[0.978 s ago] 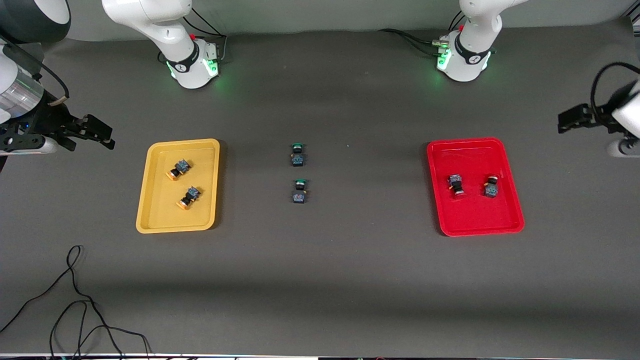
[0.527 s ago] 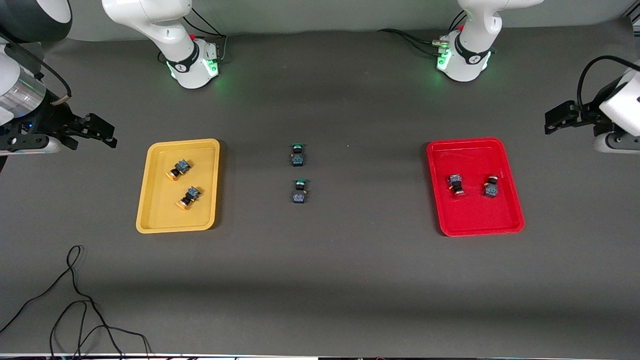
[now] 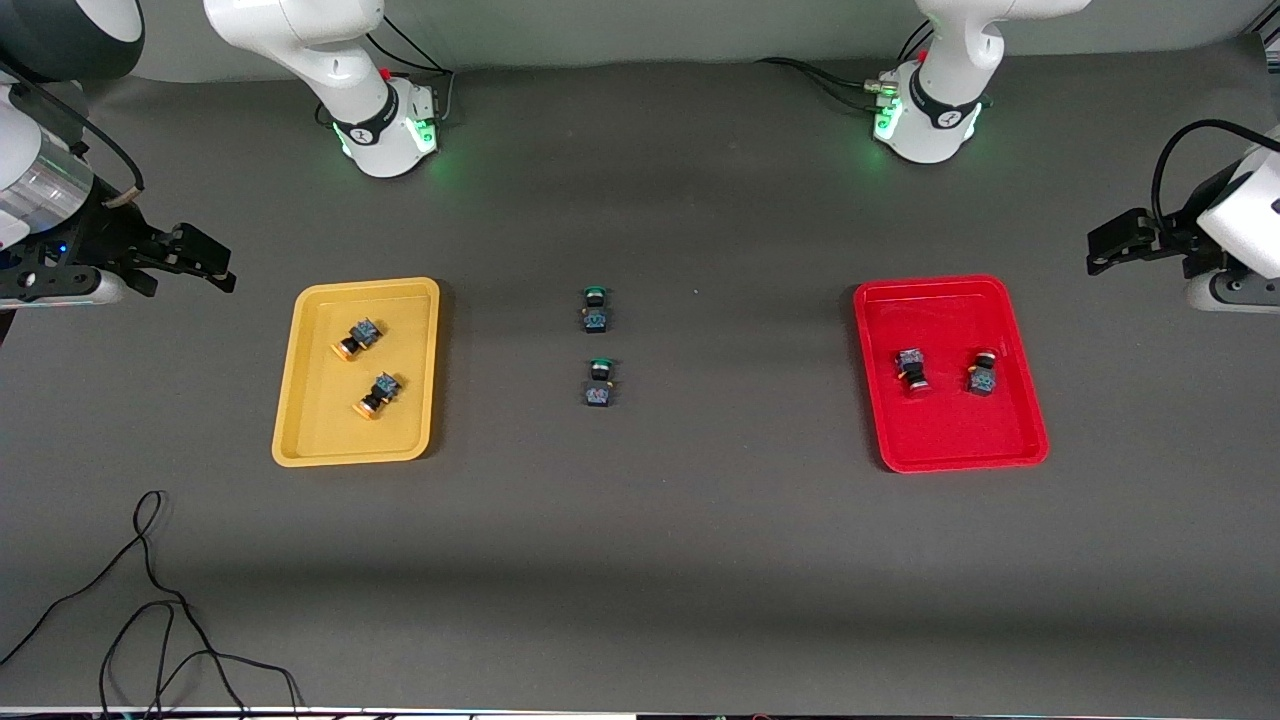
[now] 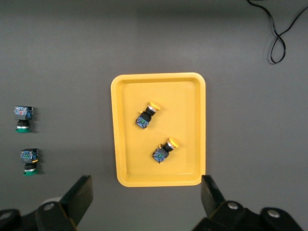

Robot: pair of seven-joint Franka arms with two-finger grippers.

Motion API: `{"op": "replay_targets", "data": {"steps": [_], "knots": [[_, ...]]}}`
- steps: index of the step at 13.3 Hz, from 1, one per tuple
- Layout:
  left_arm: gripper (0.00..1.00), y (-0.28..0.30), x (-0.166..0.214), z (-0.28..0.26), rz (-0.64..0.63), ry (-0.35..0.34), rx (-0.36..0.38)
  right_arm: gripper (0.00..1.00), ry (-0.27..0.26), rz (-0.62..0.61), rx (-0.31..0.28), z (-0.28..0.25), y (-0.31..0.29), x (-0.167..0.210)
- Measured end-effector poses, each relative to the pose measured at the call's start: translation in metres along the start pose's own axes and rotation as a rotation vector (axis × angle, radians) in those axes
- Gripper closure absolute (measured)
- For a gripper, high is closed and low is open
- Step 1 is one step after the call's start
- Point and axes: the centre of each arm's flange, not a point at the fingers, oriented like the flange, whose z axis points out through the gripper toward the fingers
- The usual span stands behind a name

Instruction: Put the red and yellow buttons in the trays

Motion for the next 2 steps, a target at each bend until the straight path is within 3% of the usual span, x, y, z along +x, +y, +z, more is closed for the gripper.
{"op": "replay_targets", "data": {"steps": [2], "knots": [[0.0,0.0004,0.0,0.0004,0.001,-0.001,-0.001,0.0,0.012,-0.001,0.0,-0.0062,-0.0004,0.001]]}}
